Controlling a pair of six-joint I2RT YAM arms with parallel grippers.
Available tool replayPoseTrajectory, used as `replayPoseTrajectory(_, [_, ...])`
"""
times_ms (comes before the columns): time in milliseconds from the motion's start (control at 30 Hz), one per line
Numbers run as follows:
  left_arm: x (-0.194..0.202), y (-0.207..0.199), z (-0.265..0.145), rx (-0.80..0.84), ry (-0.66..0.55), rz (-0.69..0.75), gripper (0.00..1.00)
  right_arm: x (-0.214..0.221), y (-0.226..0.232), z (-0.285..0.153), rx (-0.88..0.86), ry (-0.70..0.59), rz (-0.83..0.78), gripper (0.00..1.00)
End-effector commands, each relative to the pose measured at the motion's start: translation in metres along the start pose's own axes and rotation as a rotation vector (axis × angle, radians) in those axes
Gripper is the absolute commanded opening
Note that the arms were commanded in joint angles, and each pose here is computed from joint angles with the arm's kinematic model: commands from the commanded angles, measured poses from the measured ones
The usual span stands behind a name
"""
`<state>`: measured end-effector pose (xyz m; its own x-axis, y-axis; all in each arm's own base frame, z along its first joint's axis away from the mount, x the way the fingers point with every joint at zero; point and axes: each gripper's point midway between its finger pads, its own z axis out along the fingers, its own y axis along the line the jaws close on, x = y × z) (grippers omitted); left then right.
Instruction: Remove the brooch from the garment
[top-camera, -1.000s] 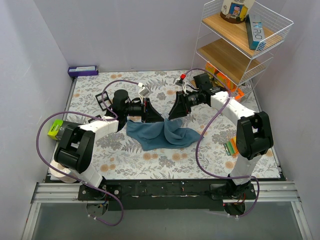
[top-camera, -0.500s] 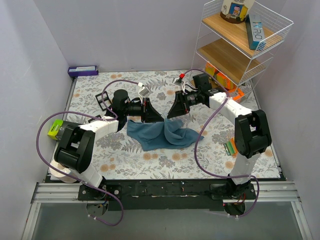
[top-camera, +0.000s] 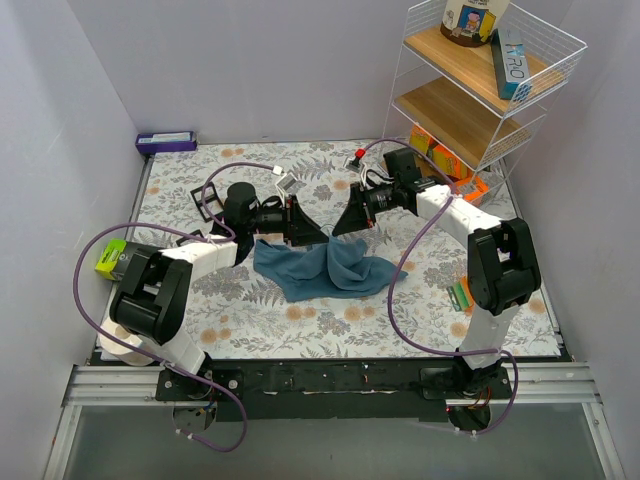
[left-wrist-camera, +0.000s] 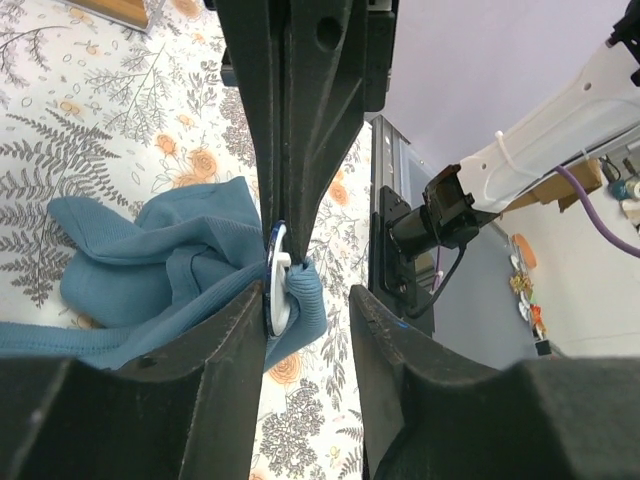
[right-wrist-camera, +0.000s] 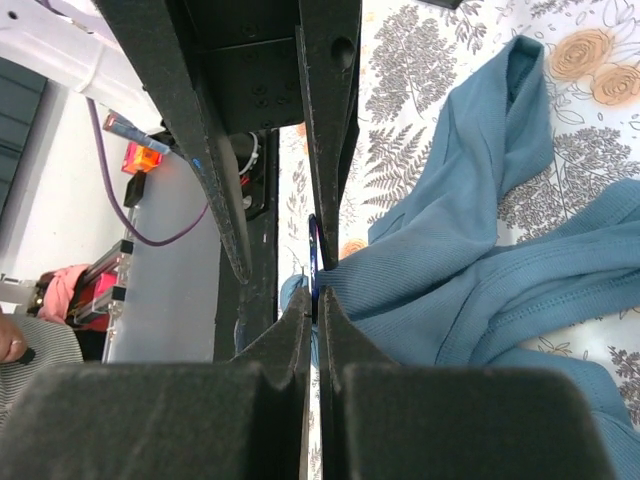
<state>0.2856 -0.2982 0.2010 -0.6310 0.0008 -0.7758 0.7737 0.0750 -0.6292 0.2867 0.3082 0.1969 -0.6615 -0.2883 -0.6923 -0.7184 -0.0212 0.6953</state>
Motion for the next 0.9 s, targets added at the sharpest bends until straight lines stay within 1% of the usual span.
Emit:
replayPoseTrajectory(0, [-0.007,-0.002,-0.001,-0.025,-0.060,-0.042,0.36,-0.014,0.002,-0.003,0.074,-0.013,-0.071,0.01])
replayPoseTrajectory(167, [-0.008,0.010,0.001,-0.077,-0.078,-0.092,0.29,-0.013,0.001,-0.003,0.093,-0.012,-0.071,0.01])
replayPoseTrajectory(333, [-0.009,0.020,0.003,-0.113,-0.087,-0.122,0.25,-0.015,0.000,-0.003,0.103,-0.014,-0.079,0.01])
replayPoseTrajectory(867, [-0.008,0.042,0.007,-0.185,-0.094,-0.184,0.24,-0.021,0.011,0.006,0.093,-0.007,-0.110,0.01])
